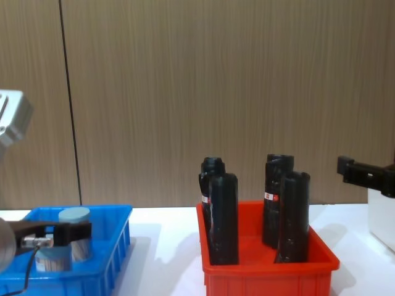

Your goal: Pick the cotton swabs from the blue box and place them into the white box.

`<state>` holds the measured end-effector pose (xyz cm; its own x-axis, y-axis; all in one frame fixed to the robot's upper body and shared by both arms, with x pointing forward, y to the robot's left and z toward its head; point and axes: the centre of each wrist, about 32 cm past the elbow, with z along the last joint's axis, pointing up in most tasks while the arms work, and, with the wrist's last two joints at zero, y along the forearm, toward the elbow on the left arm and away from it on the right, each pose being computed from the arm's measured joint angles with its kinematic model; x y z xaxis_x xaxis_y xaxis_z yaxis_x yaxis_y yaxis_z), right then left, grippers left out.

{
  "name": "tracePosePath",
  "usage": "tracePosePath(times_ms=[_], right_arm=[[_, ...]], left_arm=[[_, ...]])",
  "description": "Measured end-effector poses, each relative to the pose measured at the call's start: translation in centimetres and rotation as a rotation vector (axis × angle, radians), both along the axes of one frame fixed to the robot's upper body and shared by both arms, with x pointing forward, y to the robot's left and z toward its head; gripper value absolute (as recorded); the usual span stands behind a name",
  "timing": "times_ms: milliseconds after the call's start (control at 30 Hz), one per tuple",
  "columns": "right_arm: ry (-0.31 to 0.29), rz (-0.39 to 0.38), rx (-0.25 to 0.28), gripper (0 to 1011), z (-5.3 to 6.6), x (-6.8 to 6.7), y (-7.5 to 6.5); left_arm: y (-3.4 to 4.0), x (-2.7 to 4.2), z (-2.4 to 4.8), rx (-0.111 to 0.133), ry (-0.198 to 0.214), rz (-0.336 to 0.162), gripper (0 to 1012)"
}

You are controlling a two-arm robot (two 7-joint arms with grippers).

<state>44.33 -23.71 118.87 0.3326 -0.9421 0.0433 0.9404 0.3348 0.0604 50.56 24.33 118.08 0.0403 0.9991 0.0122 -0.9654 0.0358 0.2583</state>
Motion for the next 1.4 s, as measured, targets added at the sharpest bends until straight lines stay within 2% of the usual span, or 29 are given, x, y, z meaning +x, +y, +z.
tracePosePath(times_ms=[233,567,1067,1400], right_arm=[[0.000,0.000,0.000,1002,0.0,0.0,0.0],[0.000,0.000,0.000,1002,0.0,0.0,0.0],[0.000,0.000,0.000,1002,0.0,0.0,0.0],[0.000,0.000,0.000,1002,0.0,0.0,0.0]], left_arm=[[0.87,1.26,-0.54,-0.016,0.048,0.027,1004],[1.65,2.95,-0.94,-0.029,0.084,0.027,1004],[1.98,5.16,-1.12,-0.024,0.112,-0.002,1004],[1.91,6.16,-1.15,-0.018,0.134,-0.013,1004]])
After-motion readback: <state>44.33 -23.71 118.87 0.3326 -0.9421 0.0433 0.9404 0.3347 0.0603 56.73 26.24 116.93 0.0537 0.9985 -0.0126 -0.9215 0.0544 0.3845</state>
